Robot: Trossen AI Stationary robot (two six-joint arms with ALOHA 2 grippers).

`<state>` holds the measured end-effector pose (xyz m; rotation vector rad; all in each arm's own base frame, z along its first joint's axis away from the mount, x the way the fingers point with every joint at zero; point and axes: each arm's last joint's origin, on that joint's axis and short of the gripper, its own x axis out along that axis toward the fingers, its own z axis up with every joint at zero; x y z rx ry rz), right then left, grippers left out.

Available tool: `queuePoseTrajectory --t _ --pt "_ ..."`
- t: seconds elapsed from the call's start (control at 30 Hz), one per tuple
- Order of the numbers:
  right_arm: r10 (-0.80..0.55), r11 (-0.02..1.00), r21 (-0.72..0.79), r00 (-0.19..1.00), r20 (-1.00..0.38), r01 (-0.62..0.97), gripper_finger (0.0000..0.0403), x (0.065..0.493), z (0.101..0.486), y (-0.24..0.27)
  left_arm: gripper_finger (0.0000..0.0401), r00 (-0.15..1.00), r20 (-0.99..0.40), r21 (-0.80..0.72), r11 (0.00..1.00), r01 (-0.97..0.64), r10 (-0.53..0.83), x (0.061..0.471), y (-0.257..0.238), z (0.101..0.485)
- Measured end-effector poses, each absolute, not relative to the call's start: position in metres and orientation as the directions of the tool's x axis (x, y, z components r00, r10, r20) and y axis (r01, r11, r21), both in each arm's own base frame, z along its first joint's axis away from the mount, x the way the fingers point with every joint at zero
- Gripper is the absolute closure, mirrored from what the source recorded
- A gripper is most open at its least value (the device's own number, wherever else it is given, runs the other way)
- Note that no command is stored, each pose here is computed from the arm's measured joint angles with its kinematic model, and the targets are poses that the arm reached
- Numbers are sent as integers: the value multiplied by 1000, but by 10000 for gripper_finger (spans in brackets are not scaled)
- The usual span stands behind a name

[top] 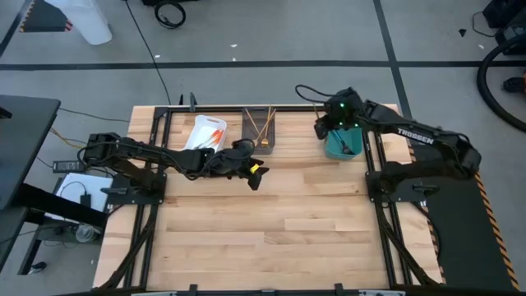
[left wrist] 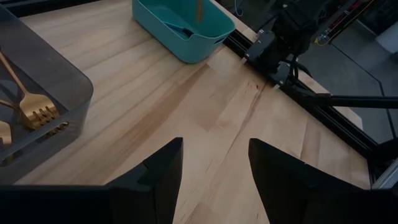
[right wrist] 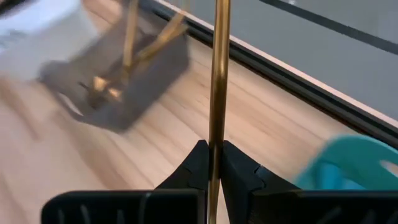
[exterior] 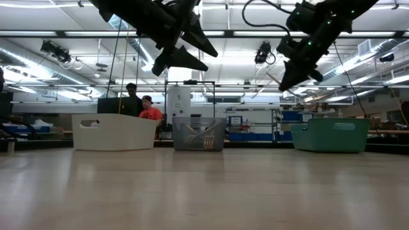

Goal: Sort silverware by color (type)
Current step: Put the yellow fork into the black bin

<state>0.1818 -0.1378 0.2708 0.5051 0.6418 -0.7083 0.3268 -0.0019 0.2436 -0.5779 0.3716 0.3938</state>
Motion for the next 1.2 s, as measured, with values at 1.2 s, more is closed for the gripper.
queuePoseTrajectory --t 1.2 --pt "-279 794 451 903 -328 409 373 255 285 -114 209 916 -253 -517 757 -401 312 334 16 262"
